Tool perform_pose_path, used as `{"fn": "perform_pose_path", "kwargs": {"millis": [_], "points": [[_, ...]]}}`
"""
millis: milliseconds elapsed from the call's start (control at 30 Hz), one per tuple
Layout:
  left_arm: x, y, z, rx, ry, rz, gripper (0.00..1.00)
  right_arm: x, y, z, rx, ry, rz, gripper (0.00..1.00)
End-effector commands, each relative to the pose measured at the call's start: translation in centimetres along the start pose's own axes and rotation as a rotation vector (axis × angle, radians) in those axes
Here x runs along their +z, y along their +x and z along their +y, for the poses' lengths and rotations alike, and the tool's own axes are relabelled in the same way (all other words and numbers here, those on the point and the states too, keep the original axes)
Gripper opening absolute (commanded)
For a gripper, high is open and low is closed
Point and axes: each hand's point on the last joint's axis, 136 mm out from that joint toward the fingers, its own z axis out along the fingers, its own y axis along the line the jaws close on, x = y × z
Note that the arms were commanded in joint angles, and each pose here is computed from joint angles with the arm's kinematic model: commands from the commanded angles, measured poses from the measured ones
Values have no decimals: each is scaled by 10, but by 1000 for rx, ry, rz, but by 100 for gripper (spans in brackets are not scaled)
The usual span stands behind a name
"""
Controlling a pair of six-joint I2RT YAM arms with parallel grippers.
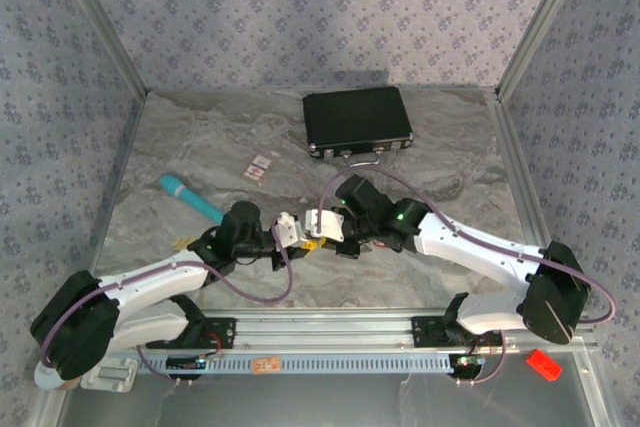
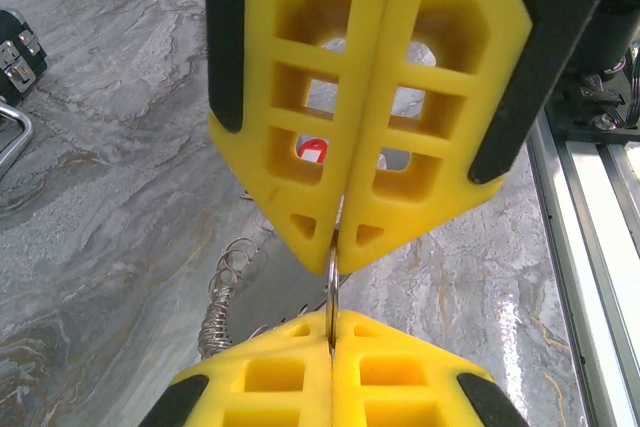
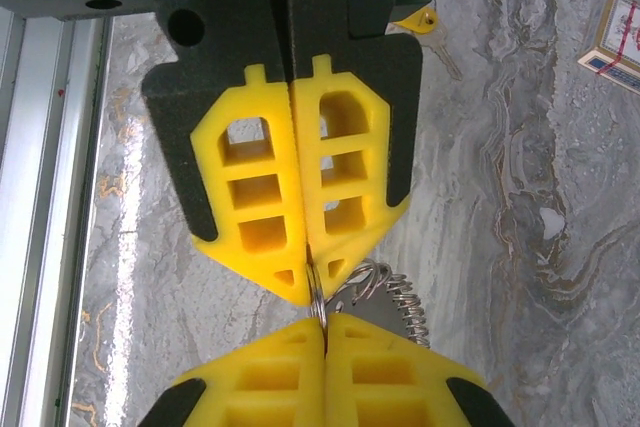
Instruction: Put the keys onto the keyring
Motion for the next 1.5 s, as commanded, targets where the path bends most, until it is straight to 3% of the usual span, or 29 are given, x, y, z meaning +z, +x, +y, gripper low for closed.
{"fn": "perform_pose_path", "kwargs": {"millis": [0, 67, 167, 367, 400, 467, 500, 600, 700, 1067, 1467], "points": [[0, -13, -4, 33, 29, -47, 6, 0, -10, 10, -13, -60, -57, 0], [0, -14, -4, 29, 25, -48, 13, 0, -9, 11, -7, -66, -66, 0], [-1, -15, -3, 30, 20, -50, 16, 2, -7, 12, -2, -73, -64, 0], [-4, -17, -4, 43, 17, -56, 1, -1, -7, 12, 20, -77, -92, 0], [-5, -17, -4, 48, 15, -58, 0, -4, -9, 11, 35, -75, -125, 4], [-6, -18, -5, 58, 10, -69, 0, -13, -12, 7, 87, -77, -219, 23], [-7, -19, -5, 64, 5, -82, 0, -19, -14, 3, 117, -77, -283, 27], [-9, -22, -5, 72, -9, -114, 0, -32, -15, -5, 176, -75, -417, 30], [-10, -22, -4, 60, -10, -119, 0, -35, -15, -9, 185, -55, -485, 30], [-9, -22, 1, -5, -40, -169, 0, -7, -10, -1, 161, -57, -500, 28], [-9, -24, -1, -4, -30, -187, 0, -1, -15, -1, 164, -74, -512, 15]]}}
